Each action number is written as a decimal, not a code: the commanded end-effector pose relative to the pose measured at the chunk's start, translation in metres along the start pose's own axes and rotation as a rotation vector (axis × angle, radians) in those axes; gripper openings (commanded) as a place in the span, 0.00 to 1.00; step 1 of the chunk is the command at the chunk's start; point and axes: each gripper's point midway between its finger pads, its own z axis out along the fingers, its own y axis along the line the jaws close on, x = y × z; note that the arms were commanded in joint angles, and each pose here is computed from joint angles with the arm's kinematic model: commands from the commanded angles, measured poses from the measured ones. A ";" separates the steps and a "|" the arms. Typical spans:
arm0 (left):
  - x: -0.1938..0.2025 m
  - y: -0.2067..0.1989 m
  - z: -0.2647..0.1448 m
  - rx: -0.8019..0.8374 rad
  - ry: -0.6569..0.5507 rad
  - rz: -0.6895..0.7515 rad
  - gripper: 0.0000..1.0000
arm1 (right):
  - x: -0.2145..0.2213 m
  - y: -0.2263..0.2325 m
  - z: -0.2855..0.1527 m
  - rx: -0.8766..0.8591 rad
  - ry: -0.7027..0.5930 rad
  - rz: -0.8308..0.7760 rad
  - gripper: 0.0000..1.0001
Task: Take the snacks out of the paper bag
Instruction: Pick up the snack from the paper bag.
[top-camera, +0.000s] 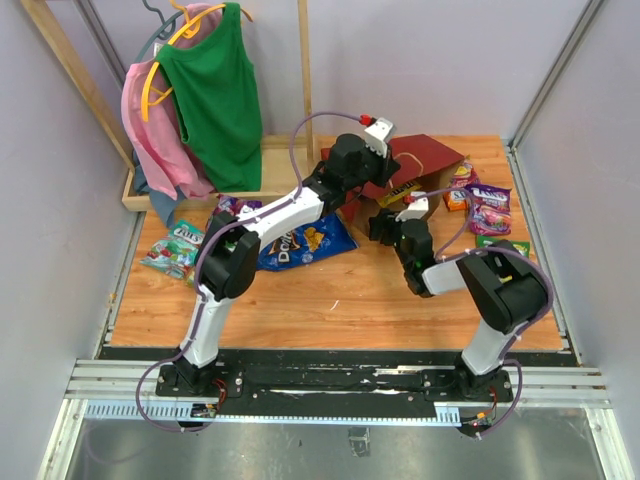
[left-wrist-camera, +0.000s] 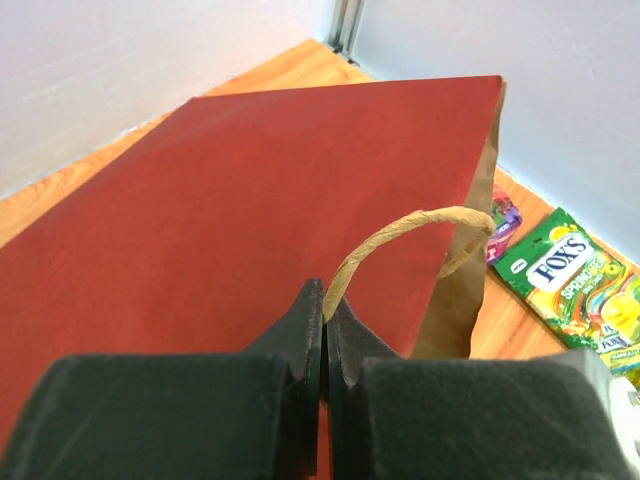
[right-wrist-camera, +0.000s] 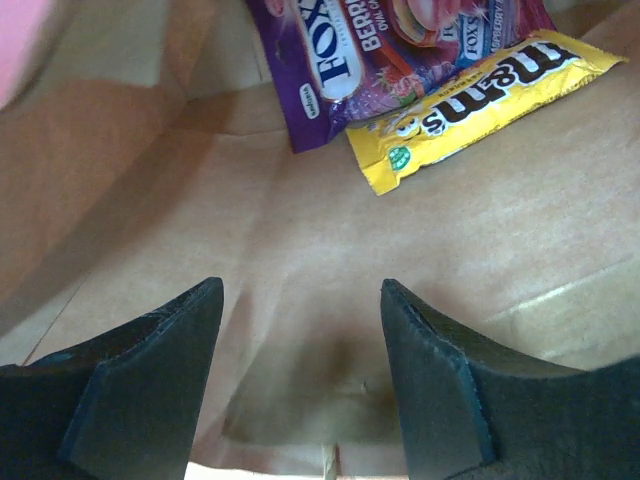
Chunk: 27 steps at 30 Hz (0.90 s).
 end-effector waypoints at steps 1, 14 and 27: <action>-0.008 0.008 0.003 -0.037 -0.015 -0.019 0.00 | -0.025 -0.010 0.021 0.043 -0.115 0.208 0.65; -0.020 0.011 -0.003 -0.070 -0.020 -0.047 0.00 | -0.016 -0.057 0.044 0.219 -0.119 0.507 0.65; -0.032 0.000 -0.007 -0.034 -0.023 -0.087 0.00 | -0.004 -0.062 0.075 0.314 -0.034 0.644 0.67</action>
